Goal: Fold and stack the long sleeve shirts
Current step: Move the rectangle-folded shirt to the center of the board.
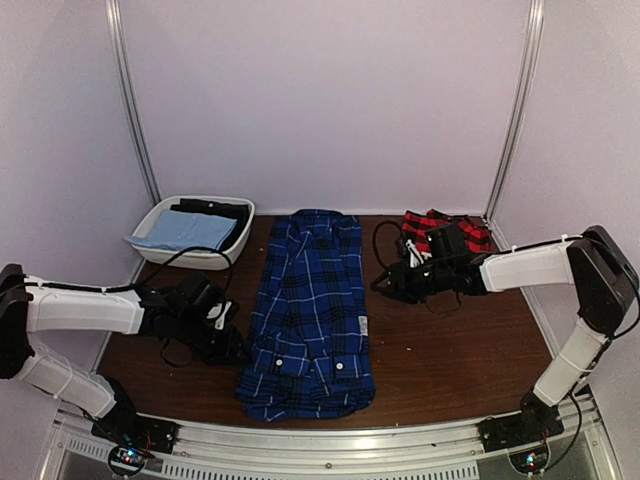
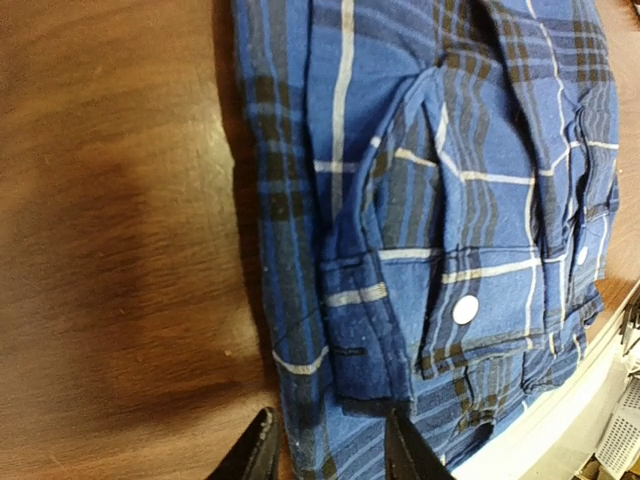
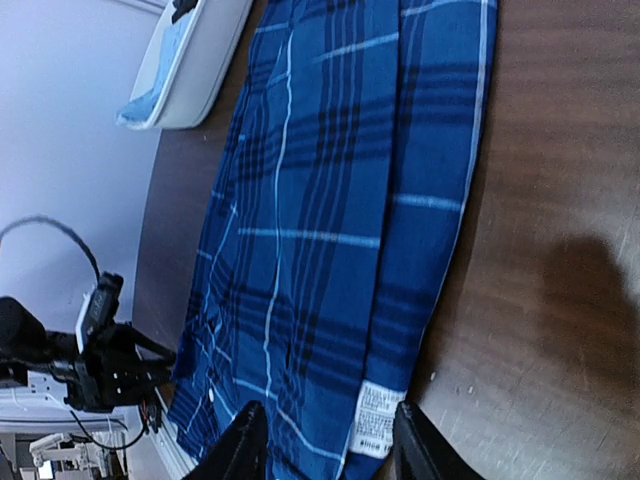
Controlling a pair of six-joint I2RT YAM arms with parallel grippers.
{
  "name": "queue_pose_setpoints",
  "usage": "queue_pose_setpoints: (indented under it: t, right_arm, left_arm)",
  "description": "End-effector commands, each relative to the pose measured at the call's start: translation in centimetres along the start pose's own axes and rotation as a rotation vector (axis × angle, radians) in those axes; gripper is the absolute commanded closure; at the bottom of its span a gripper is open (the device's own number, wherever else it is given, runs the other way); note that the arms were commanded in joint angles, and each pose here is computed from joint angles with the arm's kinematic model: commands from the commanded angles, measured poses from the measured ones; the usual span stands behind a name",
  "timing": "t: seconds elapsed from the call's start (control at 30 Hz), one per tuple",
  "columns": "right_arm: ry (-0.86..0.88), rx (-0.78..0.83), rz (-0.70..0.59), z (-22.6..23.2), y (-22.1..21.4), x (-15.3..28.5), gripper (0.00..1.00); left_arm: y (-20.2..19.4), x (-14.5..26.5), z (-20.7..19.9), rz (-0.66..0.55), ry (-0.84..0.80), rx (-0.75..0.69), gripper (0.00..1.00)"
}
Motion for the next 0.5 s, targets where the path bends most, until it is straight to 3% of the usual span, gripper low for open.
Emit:
queue_pose_setpoints:
  t: [0.0,0.17,0.47]
  right_arm:
    - [-0.001,0.046,0.056,1.0,-4.0,1.6,0.55]
    - [-0.016,0.026,0.133,0.8,-8.5,2.4,0.55]
    - [-0.005,-0.004,0.251,1.2,-13.9,2.0,0.51]
  left_arm:
    - [0.9,1.2,-0.2,-0.065,0.027,0.016,0.61]
    - [1.4,1.5,0.5,-0.07,0.014,0.057,0.54]
    - [1.1,0.3,1.4,0.001,-0.163,0.095,0.53]
Point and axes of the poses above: each gripper's point midway between its finger pads, its own x axis back along the fingers, its own z axis along the line the jaws close on, y = z × x, the point moved 6 cm from there along x, back along the fingers
